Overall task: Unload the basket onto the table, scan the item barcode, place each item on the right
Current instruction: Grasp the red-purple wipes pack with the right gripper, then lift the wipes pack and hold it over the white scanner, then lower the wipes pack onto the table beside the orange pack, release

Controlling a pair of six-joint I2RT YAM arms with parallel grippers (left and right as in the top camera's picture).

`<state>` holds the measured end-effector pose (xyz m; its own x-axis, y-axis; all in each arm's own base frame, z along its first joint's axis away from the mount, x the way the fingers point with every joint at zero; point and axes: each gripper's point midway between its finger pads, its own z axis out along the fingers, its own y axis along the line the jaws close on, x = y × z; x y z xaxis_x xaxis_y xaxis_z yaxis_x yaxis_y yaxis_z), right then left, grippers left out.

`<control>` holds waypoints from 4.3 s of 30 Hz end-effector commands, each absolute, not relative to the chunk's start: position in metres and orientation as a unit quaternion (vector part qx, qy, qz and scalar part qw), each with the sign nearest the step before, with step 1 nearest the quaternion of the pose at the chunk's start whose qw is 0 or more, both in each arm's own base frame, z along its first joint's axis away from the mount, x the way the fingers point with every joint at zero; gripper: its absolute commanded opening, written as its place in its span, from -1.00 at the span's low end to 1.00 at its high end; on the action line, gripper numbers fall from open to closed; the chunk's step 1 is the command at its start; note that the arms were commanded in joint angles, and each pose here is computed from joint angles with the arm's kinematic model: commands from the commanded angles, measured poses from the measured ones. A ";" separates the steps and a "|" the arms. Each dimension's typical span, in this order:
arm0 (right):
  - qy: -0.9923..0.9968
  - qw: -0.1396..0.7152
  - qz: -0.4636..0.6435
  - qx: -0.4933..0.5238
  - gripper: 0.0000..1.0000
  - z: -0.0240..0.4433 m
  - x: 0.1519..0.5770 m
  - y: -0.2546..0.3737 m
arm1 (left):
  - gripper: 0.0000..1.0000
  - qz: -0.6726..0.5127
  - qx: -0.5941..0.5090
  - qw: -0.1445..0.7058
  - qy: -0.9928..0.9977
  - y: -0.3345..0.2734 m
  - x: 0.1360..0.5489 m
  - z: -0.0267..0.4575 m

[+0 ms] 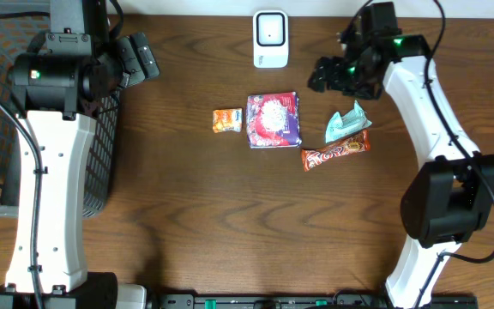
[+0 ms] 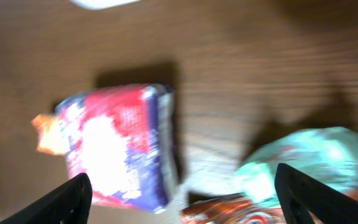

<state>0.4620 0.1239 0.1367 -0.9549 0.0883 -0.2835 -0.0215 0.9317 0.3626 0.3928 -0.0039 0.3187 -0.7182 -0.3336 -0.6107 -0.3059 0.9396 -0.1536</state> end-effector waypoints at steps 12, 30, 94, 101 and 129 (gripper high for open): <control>0.954 0.049 0.294 -0.021 0.68 0.045 0.423 0.178 | 0.96 -0.018 -0.178 0.332 0.926 -0.001 0.393 0.318; 0.969 0.101 0.225 -0.034 -0.98 0.078 0.452 0.165 | 0.95 -0.018 -0.178 0.332 0.926 -0.001 0.393 0.318; 0.971 0.088 0.192 -0.111 -0.51 0.099 0.430 0.223 | 0.96 -0.018 -0.178 0.332 0.926 -0.001 0.393 0.318; 0.964 0.084 0.199 -0.157 -0.27 0.106 0.409 0.261 | 0.96 -0.018 -0.178 0.332 0.926 -0.001 0.393 0.318; 0.914 0.090 0.373 -0.131 0.39 0.060 0.451 0.241 | 0.95 -0.018 -0.178 0.332 0.926 -0.001 0.393 0.318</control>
<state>0.4634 0.2269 0.0747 -0.9370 -0.1581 -0.3115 -0.3131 0.7757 0.5479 0.3929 -0.0040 0.3186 -0.7185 -0.3336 -0.6103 -0.3058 0.9396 -0.1537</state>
